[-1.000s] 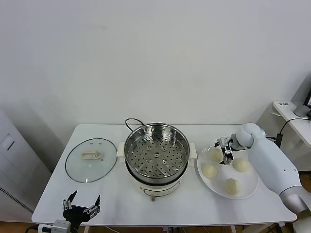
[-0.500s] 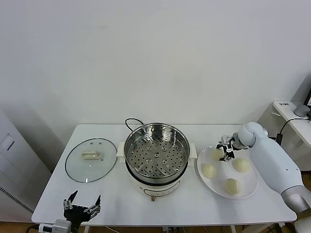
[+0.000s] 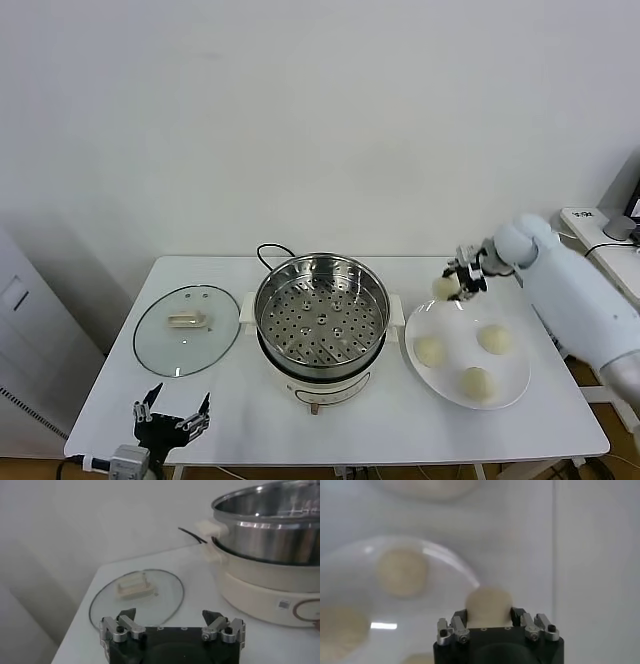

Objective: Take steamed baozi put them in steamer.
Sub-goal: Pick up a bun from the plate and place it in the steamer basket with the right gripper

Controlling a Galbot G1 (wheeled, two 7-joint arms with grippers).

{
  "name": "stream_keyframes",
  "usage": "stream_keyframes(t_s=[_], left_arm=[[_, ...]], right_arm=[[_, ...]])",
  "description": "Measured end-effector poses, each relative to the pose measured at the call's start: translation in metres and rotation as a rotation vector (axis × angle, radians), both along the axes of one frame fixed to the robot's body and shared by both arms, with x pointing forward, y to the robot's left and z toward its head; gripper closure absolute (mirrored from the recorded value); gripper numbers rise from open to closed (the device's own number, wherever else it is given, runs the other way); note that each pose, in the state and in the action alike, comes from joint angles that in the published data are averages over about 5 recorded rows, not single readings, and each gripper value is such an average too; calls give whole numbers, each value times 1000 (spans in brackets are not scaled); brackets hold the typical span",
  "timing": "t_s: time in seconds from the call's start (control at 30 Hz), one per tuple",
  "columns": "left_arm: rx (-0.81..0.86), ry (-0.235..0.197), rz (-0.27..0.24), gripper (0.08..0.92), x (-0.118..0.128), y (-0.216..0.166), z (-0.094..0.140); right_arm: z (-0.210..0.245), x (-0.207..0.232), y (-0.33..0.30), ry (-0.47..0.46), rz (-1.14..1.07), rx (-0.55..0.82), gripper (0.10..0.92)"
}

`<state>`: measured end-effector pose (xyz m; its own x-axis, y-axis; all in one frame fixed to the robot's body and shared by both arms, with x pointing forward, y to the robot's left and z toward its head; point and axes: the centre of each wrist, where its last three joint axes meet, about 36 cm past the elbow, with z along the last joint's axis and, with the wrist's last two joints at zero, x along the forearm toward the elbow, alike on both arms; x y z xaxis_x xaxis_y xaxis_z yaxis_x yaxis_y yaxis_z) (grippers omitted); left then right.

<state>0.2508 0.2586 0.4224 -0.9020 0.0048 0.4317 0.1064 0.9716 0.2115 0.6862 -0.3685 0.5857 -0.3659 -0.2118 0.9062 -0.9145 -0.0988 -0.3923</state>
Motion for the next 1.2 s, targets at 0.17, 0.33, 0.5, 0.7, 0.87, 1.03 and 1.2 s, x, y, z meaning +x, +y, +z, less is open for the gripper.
stream_keyframes(t_s=[0.17,0.33,0.5,0.7,0.87,1.03,1.2], left_arm=[[0,-25,12,177,3,0,6],[3,-46,20,177,3,-1,10],[4,-57,30,177,1,-1,13],[2,-58,37,177,0,-2,12],[1,-54,42,177,-2,-2,12],[-3,-53,49,177,-3,-3,11],[-5,-49,55,177,-5,-4,10]], right_arm=[[56,22,39,12,84,28,479],[97,45,86,46,213,53,479],[119,61,139,78,384,45,479],[127,67,203,77,626,-15,477],[124,64,251,51,834,-77,479],[118,59,288,16,1018,-159,479],[103,53,309,-3,1151,-244,479]])
